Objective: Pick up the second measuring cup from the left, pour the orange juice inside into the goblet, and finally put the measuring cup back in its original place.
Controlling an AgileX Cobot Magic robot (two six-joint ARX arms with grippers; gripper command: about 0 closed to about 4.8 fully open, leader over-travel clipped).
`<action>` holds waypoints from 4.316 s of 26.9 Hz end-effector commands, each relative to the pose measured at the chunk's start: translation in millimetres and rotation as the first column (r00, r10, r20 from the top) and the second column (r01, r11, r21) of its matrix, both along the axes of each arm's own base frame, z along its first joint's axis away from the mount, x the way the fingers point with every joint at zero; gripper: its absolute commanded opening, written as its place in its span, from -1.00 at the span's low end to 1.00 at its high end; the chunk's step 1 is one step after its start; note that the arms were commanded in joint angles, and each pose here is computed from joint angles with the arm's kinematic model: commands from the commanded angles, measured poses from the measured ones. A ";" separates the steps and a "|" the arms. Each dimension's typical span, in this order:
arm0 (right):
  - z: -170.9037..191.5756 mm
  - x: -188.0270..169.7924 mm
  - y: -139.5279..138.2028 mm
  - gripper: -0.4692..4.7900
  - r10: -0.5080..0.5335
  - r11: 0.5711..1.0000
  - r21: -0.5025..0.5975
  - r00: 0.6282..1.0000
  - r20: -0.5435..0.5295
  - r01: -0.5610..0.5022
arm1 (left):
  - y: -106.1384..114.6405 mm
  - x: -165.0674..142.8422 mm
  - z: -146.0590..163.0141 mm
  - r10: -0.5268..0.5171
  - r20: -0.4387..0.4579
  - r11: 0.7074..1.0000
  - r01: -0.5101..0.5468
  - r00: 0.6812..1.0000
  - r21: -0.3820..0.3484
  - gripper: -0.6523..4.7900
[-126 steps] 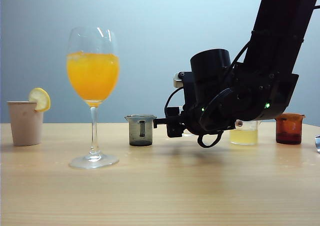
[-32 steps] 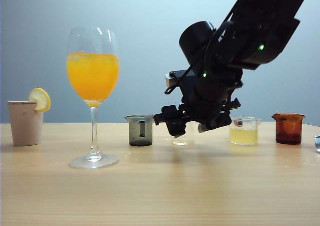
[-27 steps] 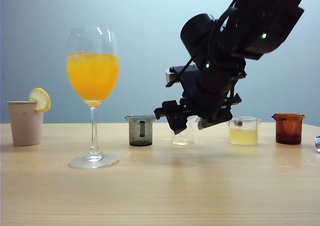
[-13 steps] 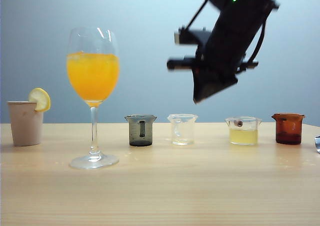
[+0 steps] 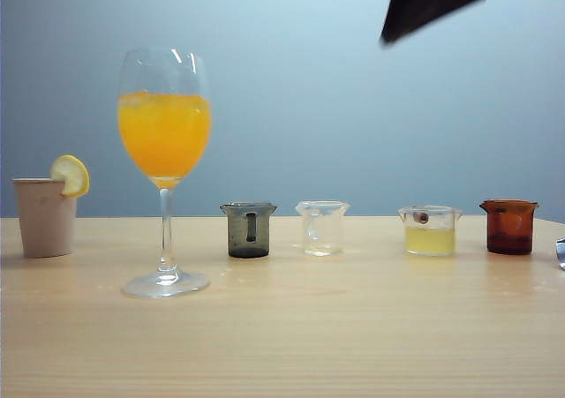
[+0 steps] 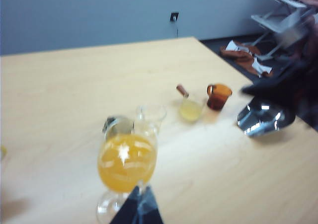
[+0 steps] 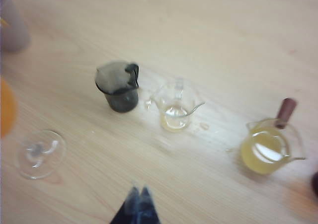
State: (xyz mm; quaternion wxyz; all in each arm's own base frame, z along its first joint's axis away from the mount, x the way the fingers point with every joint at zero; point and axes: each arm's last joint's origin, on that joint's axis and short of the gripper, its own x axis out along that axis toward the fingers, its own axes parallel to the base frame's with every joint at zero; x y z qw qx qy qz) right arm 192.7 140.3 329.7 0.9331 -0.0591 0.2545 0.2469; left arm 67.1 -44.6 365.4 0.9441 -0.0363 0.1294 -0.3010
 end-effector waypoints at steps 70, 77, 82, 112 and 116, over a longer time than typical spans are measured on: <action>-61.2 -148.6 -114.2 -0.84 -0.154 0.947 0.322 0.872 0.465 -0.005 | 39.1 30.0 -195.5 0.568 0.271 0.818 -0.569 0.777 -0.081 -0.78; -61.2 -148.6 -114.2 -0.84 -0.154 0.946 0.323 0.872 0.465 -0.005 | 38.9 30.0 -194.3 0.559 0.280 0.825 -0.559 0.780 -0.089 -0.78; -61.2 -148.6 -114.2 -0.84 -0.154 0.947 0.323 0.872 0.465 -0.005 | 35.3 29.7 -194.3 0.454 0.285 0.889 -0.451 0.844 -0.082 -0.78; -61.2 -148.6 -114.2 -0.84 -0.154 0.946 0.323 0.872 0.465 -0.005 | 40.4 29.7 -190.7 0.571 0.350 0.803 -0.594 0.743 -0.050 -0.76; -61.5 -147.9 -115.6 -0.84 -0.201 0.945 0.324 0.864 0.461 0.048 | 40.4 29.7 -190.7 0.571 0.350 0.803 -0.594 0.743 -0.050 -0.76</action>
